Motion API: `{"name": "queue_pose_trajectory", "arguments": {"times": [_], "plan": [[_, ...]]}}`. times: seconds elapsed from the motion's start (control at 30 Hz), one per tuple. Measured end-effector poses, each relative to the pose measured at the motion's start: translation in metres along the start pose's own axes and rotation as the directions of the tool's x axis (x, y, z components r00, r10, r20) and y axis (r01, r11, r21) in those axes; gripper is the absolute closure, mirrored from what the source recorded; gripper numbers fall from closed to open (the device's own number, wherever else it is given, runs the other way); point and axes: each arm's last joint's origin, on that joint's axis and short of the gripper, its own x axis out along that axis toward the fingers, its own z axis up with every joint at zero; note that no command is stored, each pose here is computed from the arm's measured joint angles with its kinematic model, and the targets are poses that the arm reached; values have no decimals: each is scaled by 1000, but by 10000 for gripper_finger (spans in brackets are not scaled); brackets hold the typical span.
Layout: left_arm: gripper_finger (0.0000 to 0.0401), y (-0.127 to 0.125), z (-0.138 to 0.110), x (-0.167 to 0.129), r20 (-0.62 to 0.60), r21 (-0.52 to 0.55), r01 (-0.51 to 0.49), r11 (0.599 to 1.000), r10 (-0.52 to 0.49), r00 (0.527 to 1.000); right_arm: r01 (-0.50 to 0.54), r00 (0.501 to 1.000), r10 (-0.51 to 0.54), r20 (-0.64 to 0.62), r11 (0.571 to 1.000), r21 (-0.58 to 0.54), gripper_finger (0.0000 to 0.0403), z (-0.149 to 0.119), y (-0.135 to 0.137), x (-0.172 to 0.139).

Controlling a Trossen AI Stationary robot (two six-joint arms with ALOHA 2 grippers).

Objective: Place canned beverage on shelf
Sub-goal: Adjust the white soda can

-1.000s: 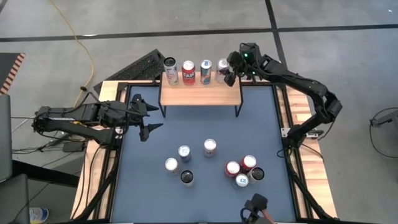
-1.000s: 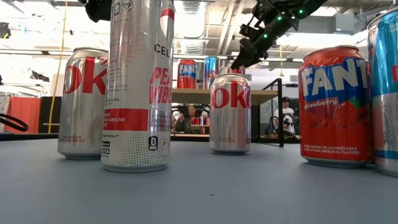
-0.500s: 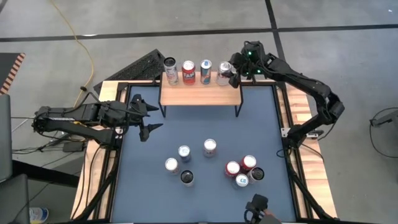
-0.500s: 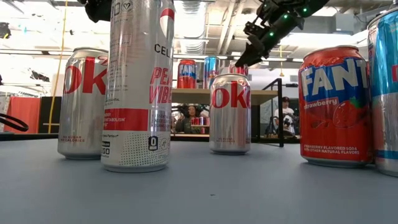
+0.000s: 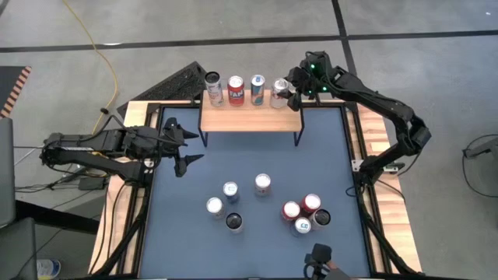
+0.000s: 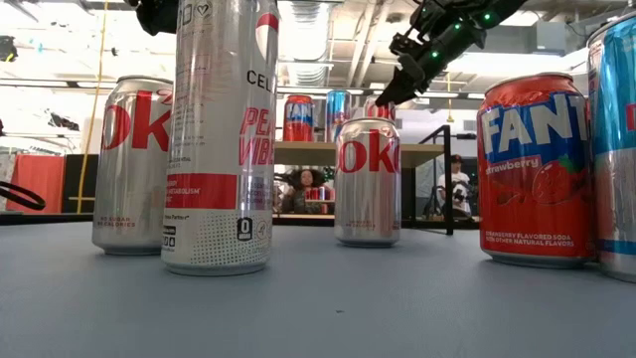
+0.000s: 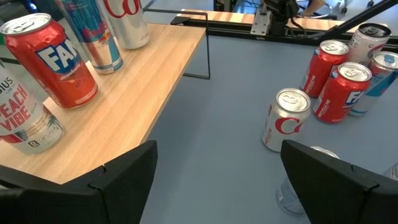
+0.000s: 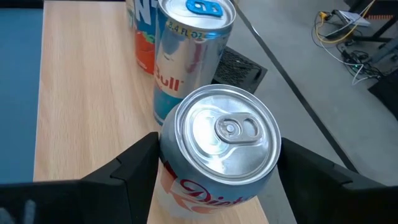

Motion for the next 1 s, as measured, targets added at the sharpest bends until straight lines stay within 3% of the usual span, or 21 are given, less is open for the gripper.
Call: {"name": "queue_pose_trajectory", "arguments": {"times": [0.67, 1.0], "plan": [[69, 0, 0, 0, 0, -6, 0, 1000, 0, 1000, 10, 1000, -10, 11, 1000, -19, 116, 1, -1, 1], [69, 0, 0, 0, 0, -8, 0, 1000, 0, 1000, 37, 999, -38, -6, 999, -28, 51, 0, -1, 1]]}}
